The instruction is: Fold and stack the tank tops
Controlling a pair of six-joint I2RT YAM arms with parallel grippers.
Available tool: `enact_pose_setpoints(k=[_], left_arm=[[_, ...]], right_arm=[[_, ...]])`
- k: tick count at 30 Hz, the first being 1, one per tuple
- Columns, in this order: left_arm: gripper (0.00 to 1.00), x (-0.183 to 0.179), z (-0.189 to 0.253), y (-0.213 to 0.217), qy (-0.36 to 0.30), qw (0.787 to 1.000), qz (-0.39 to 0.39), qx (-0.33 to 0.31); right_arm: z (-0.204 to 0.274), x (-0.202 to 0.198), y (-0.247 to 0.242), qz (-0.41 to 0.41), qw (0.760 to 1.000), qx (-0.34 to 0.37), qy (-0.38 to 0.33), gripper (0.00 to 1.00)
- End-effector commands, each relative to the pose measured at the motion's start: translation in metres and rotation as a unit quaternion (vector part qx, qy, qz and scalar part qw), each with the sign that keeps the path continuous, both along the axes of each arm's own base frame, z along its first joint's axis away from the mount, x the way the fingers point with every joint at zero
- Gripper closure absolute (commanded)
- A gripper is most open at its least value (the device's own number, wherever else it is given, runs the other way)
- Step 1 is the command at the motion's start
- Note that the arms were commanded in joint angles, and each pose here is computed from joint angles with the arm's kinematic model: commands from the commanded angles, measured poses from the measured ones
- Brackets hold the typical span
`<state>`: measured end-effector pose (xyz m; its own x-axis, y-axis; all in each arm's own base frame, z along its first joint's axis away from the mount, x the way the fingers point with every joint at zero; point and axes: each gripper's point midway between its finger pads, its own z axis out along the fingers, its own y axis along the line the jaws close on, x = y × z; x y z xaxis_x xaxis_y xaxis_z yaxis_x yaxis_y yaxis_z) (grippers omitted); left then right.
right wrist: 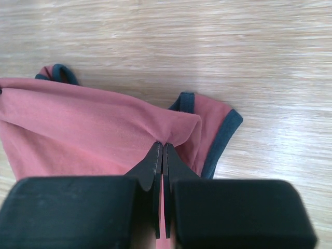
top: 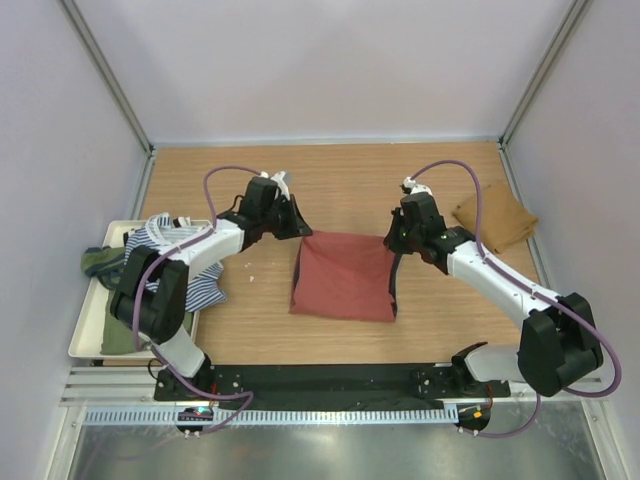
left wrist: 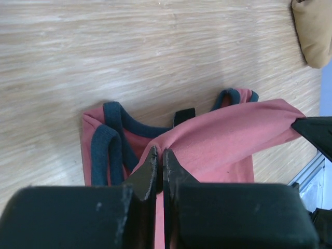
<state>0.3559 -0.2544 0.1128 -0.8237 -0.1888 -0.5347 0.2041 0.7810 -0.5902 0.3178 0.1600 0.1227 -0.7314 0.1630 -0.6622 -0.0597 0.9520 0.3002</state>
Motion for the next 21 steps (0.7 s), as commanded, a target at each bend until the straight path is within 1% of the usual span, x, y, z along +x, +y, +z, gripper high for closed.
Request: enact_pose_setpoints(k=[1, 6, 7, 8, 10, 11, 13, 14, 15, 16, 17, 18, 19, 20, 21], left_arm=[[1.00, 0.019, 0.005, -0.004, -0.009, 1.000, 0.012, 0.004], [1.00, 0.038, 0.000, -0.010, -0.012, 1.000, 0.017, 0.007], [0.99, 0.042, -0.009, -0.011, -0.009, 1.000, 0.019, 0.010], [0.94, 0.047, -0.008, -0.014, -0.014, 1.000, 0.019, 0.008], [0.87, 0.053, -0.020, -0.017, -0.006, 1.000, 0.020, 0.009], [0.79, 0.057, -0.018, -0.020, -0.010, 1.000, 0.019, 0.007], [0.69, 0.063, -0.020, -0.021, -0.011, 1.000, 0.022, 0.006], [0.55, 0.065, -0.016, -0.020, -0.017, 1.000, 0.025, 0.008], [0.49, 0.066, -0.013, -0.019, -0.021, 0.999, 0.027, 0.008], [0.43, 0.063, -0.004, -0.018, -0.029, 0.999, 0.027, 0.007], [0.33, 0.062, 0.001, -0.016, -0.034, 0.999, 0.029, 0.009], [0.29, 0.062, 0.007, -0.011, -0.042, 0.998, 0.035, 0.016], [0.27, 0.057, 0.010, -0.008, -0.041, 0.998, 0.036, 0.019], [0.24, 0.050, 0.021, -0.006, -0.050, 0.998, 0.034, 0.017], [0.23, 0.045, 0.025, -0.005, -0.051, 0.998, 0.031, 0.015]], right_arm=[[0.007, 0.010, -0.020, -0.057, 0.998, -0.026, -0.022, 0.99], [0.000, 0.025, -0.033, -0.096, 0.993, -0.067, -0.023, 0.99], [-0.010, 0.029, -0.034, -0.099, 0.992, -0.075, -0.013, 0.99], [-0.011, 0.034, -0.036, -0.105, 0.991, -0.079, -0.013, 0.99], [-0.019, 0.044, -0.038, -0.117, 0.990, -0.082, -0.012, 0.99], [-0.031, 0.048, -0.039, -0.121, 0.989, -0.087, 0.001, 0.99], [-0.035, 0.058, -0.043, -0.134, 0.987, -0.086, 0.002, 0.93], [-0.036, 0.063, -0.043, -0.138, 0.987, -0.085, 0.003, 0.70], [-0.034, 0.065, -0.044, -0.139, 0.987, -0.083, 0.001, 0.58], [-0.031, 0.066, -0.044, -0.139, 0.987, -0.080, -0.001, 0.52], [-0.026, 0.066, -0.044, -0.138, 0.987, -0.077, -0.006, 0.42], [-0.018, 0.063, -0.044, -0.136, 0.988, -0.073, -0.011, 0.35], [-0.013, 0.060, -0.043, -0.132, 0.989, -0.067, -0.014, 0.31], [-0.012, 0.055, -0.043, -0.128, 0.990, -0.064, -0.013, 0.23], [-0.002, 0.050, -0.042, -0.123, 0.991, -0.056, -0.020, 0.20]])
